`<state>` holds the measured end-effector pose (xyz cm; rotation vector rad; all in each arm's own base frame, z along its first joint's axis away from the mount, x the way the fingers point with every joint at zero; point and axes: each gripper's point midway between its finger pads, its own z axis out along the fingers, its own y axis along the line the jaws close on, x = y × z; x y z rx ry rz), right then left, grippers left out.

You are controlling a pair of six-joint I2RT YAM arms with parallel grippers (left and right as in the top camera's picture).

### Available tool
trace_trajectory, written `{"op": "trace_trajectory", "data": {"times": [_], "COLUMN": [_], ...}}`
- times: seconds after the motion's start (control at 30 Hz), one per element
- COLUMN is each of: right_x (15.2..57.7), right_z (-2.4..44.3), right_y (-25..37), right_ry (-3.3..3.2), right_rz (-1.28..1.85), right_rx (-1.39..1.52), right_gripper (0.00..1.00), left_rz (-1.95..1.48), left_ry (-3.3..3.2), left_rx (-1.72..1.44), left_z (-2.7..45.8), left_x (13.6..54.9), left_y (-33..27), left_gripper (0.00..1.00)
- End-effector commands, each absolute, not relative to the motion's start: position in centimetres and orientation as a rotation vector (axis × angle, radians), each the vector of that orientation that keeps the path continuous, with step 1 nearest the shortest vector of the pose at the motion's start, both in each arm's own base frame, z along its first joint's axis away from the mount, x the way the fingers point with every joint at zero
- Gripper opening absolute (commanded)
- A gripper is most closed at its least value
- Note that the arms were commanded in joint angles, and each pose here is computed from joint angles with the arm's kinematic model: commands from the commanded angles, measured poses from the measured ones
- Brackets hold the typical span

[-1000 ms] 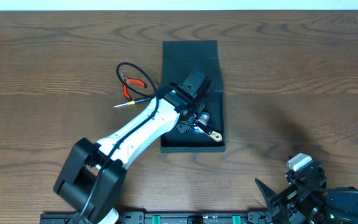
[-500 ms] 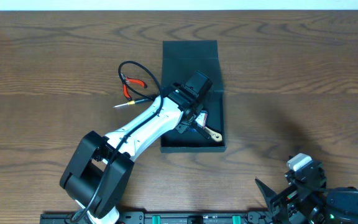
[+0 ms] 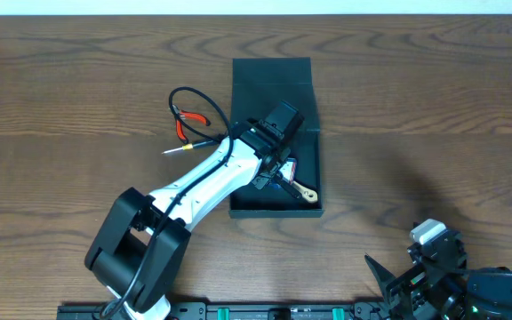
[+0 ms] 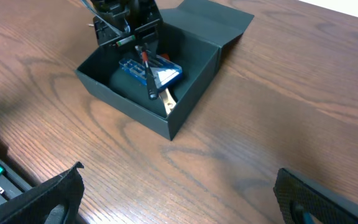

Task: Pack container
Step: 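Open the left gripper and move it toward the screwdriver and pliers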

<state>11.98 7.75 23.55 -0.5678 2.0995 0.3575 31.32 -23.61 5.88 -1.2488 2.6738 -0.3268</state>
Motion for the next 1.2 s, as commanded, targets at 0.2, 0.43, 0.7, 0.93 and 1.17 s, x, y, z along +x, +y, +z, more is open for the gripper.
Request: {"op": "trace_trajectory", "data": {"times": [0.2,0.43,0.7,0.93,1.17], "right_x": [12.0,12.0,12.0,12.0,12.0], "right_z": [23.5,23.5,23.5,23.5,23.5], "right_y": [7.6,7.6,7.6,7.6,7.6], "right_ry": [2.106,2.106,2.106,2.106,2.106], "right_rz": [0.361,0.361,0.361,0.361,0.361], "right_rx": [-0.543,-0.542,-0.542,-0.542,-0.542], "right_gripper": [0.99,0.99,0.99,0.99,0.99], "left_rz": [-0.502,-0.409,-0.356,-0.294,-0.278], "left_ry": [2.308,2.119,2.056,2.105,2.159], "left_rx": [-1.183,-1.385,-1.771,-1.936,-2.046], "left_z": [18.0,19.5,14.6,11.4,7.6], "left_x": [34.7,36.8,38.5,39.8,40.2], "left_y": [-18.6,-10.5,-5.9,-6.5,-7.9], "left_gripper": [0.89,0.99,0.99,0.99,0.99]}}
